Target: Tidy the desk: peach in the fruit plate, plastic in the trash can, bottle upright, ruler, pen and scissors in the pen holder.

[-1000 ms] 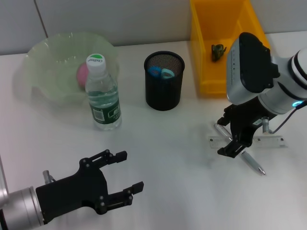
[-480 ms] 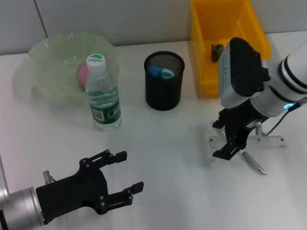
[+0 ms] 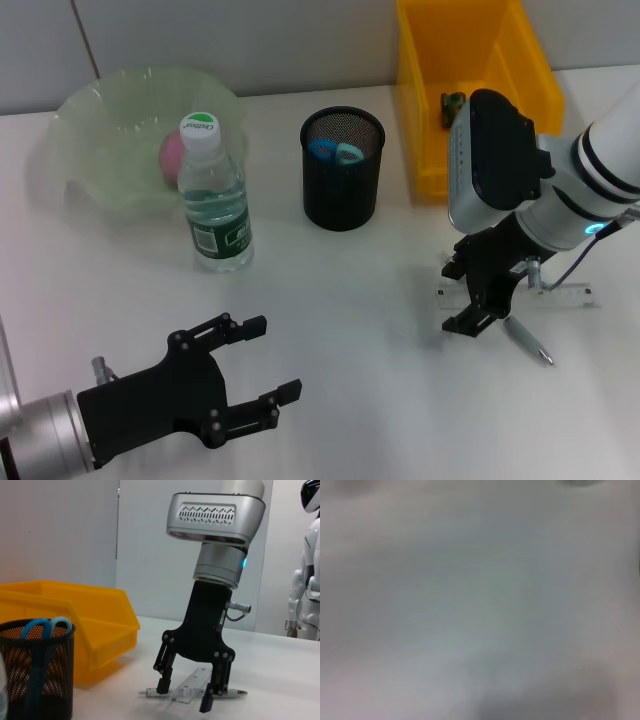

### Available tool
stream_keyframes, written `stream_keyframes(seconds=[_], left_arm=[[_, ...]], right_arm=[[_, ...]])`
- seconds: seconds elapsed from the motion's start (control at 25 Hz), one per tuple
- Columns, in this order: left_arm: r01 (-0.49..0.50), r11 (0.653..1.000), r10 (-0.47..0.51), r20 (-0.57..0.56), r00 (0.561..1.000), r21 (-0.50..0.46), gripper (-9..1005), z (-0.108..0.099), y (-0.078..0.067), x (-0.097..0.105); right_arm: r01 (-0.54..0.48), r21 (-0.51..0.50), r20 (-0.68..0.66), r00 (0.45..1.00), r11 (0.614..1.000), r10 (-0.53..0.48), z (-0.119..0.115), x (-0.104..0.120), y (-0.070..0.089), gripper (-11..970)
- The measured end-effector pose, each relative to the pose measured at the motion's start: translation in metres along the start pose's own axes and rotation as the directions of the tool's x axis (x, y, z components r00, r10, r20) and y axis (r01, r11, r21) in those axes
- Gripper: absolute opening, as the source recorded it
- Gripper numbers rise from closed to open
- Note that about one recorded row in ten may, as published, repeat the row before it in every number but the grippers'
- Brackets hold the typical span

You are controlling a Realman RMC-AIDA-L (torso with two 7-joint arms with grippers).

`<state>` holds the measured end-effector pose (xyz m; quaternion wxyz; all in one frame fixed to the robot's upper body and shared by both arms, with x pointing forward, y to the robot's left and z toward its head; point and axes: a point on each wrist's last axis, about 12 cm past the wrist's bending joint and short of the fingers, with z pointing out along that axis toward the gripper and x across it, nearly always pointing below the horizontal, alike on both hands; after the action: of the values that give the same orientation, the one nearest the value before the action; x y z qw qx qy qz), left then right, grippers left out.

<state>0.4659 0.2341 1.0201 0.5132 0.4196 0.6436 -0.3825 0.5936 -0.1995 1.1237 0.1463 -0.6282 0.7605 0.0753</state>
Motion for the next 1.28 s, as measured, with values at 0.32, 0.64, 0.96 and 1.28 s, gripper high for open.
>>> stream_keyframes(seconds=[0.32,0.64,0.96,1.28], left_arm=[[0.001,1.0,-0.001,0.001,1.0,0.002,797,0.001,-0.001,0.0],[0.001,1.0,-0.001,0.001,1.0,0.002,797,0.001,-0.001,0.0],[0.001,1.0,-0.001,0.002,1.0,0.002,797,0.002,-0.001,0.0],[-0.002,1.0,0.002,0.003,1.0,0.005,797,0.002,0.0,-0.001]], right_arm=[[-0.021,0.014,-0.002,1.0,1.0,0.022,0.002,0.001,-0.003,653],[-0.025,0.015,-0.005,1.0,1.0,0.025,0.004,0.001,-0.004,512],[-0.031,0.019,0.0,1.0,0.999,0.031,0.002,0.001,-0.006,423],[-0.052,0.05,0.026,0.998,0.997,0.05,-0.007,0.0,-0.007,369]])
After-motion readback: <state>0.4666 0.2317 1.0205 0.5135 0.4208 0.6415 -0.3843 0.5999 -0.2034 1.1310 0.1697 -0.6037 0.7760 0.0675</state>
